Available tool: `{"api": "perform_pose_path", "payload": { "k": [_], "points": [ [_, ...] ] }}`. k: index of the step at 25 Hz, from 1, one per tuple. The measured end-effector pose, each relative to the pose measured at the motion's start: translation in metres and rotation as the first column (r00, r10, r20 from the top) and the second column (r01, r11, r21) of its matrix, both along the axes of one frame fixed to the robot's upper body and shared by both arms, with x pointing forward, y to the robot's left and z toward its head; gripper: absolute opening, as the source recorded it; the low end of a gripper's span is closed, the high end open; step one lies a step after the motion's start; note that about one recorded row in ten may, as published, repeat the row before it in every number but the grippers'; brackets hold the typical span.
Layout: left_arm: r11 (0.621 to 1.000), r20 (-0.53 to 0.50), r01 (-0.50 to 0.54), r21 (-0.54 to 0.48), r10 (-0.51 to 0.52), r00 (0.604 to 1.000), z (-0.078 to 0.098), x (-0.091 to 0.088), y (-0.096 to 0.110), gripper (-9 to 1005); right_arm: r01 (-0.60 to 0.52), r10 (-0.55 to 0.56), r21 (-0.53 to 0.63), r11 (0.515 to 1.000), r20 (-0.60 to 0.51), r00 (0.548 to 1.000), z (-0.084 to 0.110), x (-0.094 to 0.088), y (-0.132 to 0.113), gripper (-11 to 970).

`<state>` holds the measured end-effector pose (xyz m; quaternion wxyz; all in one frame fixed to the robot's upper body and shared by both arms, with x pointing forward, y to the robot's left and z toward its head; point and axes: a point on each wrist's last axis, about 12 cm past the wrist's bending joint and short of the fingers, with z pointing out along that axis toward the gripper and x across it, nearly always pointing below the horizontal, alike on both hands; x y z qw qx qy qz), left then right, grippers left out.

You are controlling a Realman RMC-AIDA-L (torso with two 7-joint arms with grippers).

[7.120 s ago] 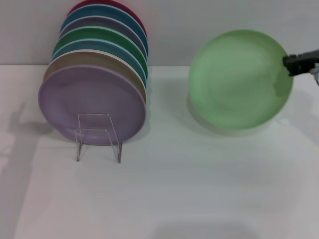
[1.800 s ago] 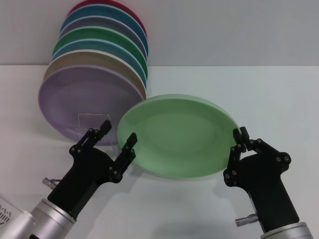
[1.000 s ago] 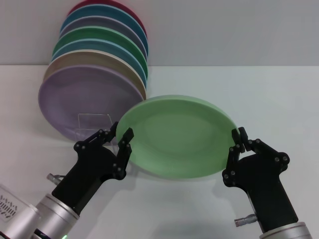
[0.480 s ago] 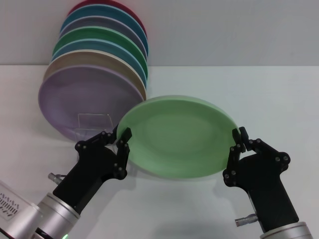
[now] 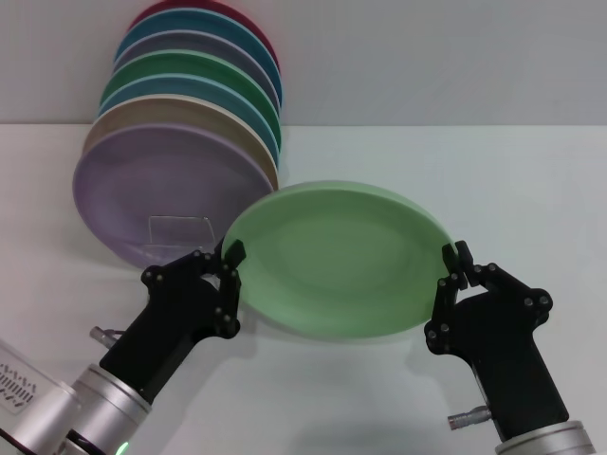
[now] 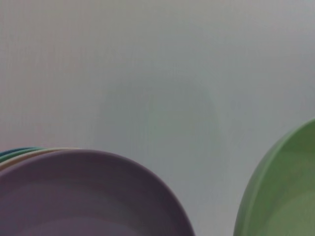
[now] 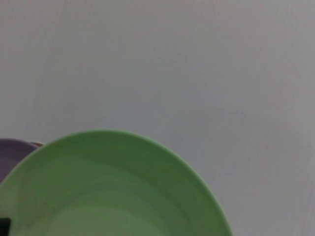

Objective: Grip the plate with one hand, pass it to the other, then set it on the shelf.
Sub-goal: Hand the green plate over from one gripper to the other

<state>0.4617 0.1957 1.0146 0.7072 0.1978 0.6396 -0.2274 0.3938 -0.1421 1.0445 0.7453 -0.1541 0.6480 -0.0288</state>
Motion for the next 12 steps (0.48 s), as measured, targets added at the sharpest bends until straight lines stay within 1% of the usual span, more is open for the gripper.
{"api": "perform_pose_path", "payload": {
  "k": [7, 12],
  "points": [
    [1.000, 0.001, -0.005, 0.003, 0.005, 1.000, 0.0000, 0.0009, 0.0011, 40, -0.008, 0.008, -0.008, 1.000, 0.002, 1.000, -0.0011, 0.0009, -0.0010, 171],
    [0.999, 0.022, -0.011, 0.032, 0.010, 1.000, 0.0000, 0.0010, 0.0014, 32, -0.015, 0.015, -0.013, 1.000, 0.011, 1.000, -0.0017, 0.0029, -0.0027, 179]
  ]
}}
